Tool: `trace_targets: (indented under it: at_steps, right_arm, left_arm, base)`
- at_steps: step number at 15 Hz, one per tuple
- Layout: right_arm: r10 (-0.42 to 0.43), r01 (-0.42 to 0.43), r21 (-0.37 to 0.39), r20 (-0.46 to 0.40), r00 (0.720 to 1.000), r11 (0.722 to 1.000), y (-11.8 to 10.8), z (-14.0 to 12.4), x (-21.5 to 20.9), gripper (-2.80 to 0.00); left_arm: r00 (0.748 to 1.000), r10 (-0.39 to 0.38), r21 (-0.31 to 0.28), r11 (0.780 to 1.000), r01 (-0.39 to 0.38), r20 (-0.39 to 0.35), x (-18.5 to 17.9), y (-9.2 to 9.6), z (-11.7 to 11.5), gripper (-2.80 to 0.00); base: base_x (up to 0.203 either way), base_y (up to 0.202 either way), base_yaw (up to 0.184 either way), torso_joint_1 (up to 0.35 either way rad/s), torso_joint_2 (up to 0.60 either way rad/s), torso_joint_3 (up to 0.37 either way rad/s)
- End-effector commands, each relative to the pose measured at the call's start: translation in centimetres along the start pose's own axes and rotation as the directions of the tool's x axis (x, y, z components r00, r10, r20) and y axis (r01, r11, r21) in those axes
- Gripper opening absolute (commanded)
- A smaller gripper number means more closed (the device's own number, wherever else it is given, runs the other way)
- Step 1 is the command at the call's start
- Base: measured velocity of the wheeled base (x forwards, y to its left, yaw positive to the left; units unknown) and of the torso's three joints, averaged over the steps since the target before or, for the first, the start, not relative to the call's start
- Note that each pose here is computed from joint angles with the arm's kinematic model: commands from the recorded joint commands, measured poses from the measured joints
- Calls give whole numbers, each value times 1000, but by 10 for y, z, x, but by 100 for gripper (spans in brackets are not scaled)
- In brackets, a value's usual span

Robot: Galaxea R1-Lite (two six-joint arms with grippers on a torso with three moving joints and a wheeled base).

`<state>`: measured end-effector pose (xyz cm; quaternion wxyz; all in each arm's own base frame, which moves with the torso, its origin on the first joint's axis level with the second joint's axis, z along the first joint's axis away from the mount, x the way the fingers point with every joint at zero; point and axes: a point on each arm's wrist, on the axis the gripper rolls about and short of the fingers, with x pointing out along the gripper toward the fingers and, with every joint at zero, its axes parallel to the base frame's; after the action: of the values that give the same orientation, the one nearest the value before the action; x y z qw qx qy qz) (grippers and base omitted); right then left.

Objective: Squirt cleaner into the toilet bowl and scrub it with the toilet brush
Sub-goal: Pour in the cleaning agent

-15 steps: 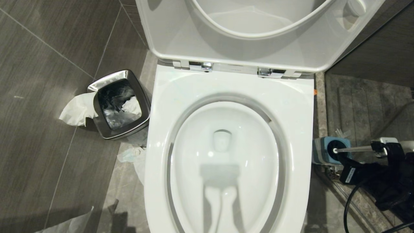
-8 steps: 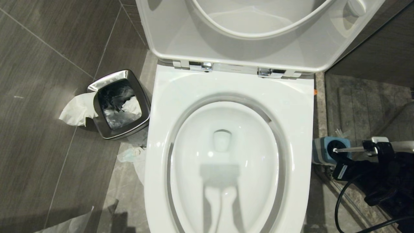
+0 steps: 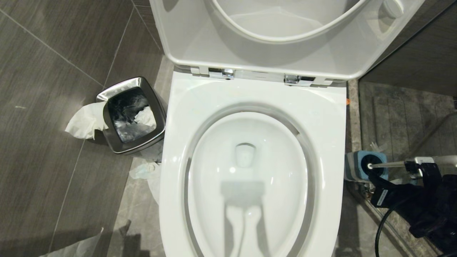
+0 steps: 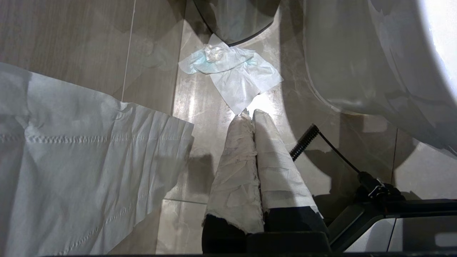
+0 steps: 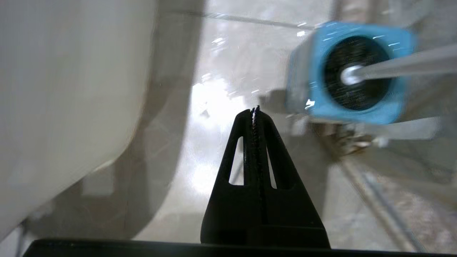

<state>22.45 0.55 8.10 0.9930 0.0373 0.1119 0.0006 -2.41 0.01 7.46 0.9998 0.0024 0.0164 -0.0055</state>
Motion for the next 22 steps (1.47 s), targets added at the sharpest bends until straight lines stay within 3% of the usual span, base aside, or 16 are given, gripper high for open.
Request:
trace_targets:
  at_steps: [1, 5, 14, 15, 16, 22]
  right_arm:
    - [37, -37, -6, 8, 999, 999, 8, 1, -11, -280]
    - [45, -45, -15, 18, 999, 999, 9, 3, -16, -280]
    - [38, -44, -92, -68, 997, 995, 9, -13, -13, -280]
    - [37, -42, -94, -54, 998, 995, 9, -11, -6, -149]
    - [30, -33, -95, -29, 999, 995, 10, -7, 4, 0]
    - [-5, 8, -90, 35, 999, 996, 12, 0, 46, 0]
  left_arm:
    - [1000, 0, 0, 1000, 0, -2, 0, 0, 0, -280]
    - [1000, 0, 0, 1000, 0, -3, 0, 0, 0, -280]
    - [1000, 0, 0, 1000, 0, -1, 0, 0, 0, -280]
    - [1000, 0, 0, 1000, 0, -3, 0, 0, 0, -280]
    - [1000, 0, 0, 1000, 0, -1, 0, 0, 0, -280]
    - [1000, 0, 0, 1000, 0, -2, 0, 0, 0, -280]
  base:
    - [0, 0, 0, 0, 0, 0]
    - [0, 0, 0, 0, 0, 0]
    - [0, 0, 0, 0, 0, 0]
    - [0, 0, 0, 0, 0, 0]
    - [0, 0, 0, 0, 0, 0]
    - [0, 0, 0, 0, 0, 0]
